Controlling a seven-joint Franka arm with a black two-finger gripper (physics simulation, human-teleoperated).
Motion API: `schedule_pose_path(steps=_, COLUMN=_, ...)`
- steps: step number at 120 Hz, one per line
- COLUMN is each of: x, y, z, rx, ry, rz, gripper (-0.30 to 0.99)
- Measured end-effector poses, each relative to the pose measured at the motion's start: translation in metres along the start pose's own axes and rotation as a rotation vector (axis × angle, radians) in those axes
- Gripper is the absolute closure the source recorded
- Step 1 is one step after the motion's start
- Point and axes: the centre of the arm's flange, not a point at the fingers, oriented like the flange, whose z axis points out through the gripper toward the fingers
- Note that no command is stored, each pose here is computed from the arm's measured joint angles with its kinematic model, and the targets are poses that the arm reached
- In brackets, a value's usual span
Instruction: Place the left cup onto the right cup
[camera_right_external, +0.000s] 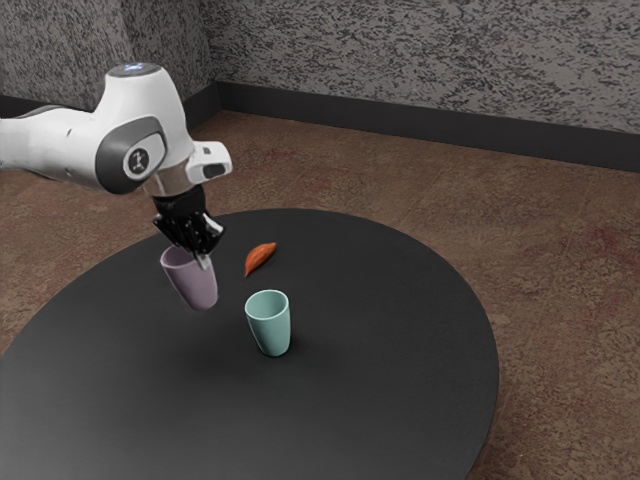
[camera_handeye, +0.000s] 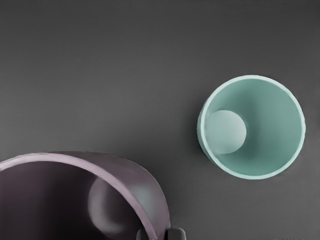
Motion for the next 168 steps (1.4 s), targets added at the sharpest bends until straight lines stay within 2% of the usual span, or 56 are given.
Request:
schedule_pose_path(steps=24, x=0.010, y=0.050, z=-0.034, rx=0.021, ry=0.036, rz=0.101, gripper=0.79)
schedule_pose_path(steps=82, x=0.026, y=0.121, z=-0.015, rx=0.043, ry=0.009, rz=0.239, gripper=0.79)
schedule_pose_path(steps=92, x=0.031, y=0.120, z=-0.010, rx=0.048, ry=0.005, rz=0.238, gripper=0.79)
schedule_pose_path(steps=116, x=0.047, y=0.087, z=0.001, rx=0.068, ry=-0.005, rz=0.184, gripper=0.79)
schedule_pose_path(steps=168, x=0.050, y=0.099, z=0.018, rx=0.075, ry=-0.027, rz=0.189, gripper=0.79)
